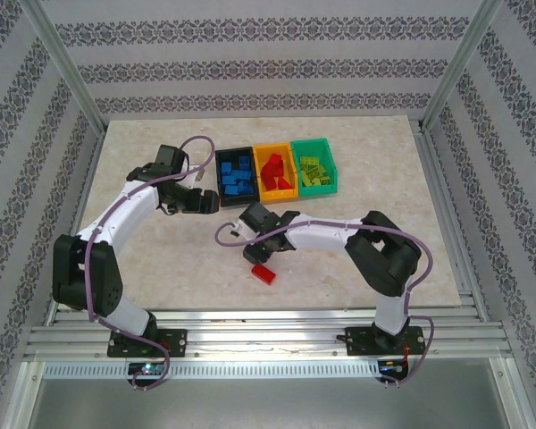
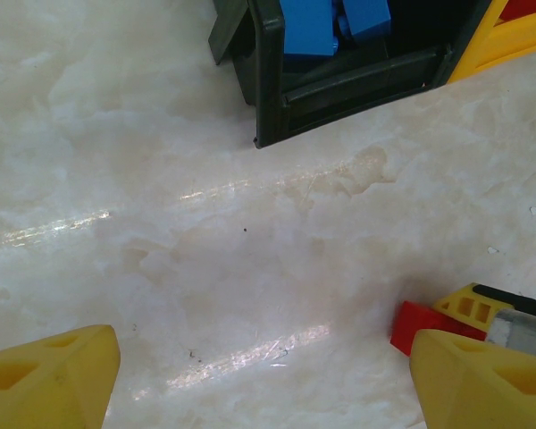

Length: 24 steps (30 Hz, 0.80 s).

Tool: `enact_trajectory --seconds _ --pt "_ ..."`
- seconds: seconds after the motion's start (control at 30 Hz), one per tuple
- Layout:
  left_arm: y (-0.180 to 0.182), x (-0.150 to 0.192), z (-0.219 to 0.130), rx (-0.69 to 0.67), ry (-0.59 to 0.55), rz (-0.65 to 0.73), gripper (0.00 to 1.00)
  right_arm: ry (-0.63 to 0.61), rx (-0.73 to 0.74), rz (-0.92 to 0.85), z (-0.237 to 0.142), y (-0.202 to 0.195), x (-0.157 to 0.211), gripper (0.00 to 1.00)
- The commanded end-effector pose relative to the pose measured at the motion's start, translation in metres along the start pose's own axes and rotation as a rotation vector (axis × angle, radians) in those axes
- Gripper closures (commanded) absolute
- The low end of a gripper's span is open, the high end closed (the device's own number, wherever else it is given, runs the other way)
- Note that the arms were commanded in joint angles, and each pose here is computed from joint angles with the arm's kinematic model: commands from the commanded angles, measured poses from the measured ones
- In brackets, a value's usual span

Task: Sort the legos into containers by color
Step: Pick up the lego from the bottom-center of the table, then place the lego in the container.

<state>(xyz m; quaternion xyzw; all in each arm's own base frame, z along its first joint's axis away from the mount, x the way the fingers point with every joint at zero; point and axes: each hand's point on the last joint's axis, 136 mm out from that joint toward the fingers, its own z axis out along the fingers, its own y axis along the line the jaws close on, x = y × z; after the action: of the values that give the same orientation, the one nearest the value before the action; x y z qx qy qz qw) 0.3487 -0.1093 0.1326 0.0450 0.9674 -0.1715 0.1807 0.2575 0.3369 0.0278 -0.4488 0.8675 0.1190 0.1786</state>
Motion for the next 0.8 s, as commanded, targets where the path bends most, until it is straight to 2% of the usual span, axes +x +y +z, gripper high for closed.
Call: enact_trajectory --seconds 0.0,0.3,0.5,0.67,0.77 --pt "0.003 -0.005 -0.007 -0.01 -0.004 0.013 0.15 -0.065 0.071 0.008 -0.018 -0.007 -0.015 0.65" --pt "0.003 -0.004 -0.005 -0.005 0.004 0.008 0.15 -0.178 0.168 0.06 -0.045 -0.028 -0.032 0.65" --pt "0.003 -0.004 -0.005 -0.006 0.002 0.009 0.15 -0.31 0.159 0.172 -0.07 -0.05 -0.053 0.65" --pt "0.003 -0.005 -0.005 -0.007 0.0 0.009 0.15 -0.437 0.126 0.3 -0.093 -0.084 -0.079 0.64" --pt "0.003 -0.004 -0.004 -0.004 0.006 0.007 0.15 -0.463 0.137 0.357 -0.101 -0.111 -0.09 0.63"
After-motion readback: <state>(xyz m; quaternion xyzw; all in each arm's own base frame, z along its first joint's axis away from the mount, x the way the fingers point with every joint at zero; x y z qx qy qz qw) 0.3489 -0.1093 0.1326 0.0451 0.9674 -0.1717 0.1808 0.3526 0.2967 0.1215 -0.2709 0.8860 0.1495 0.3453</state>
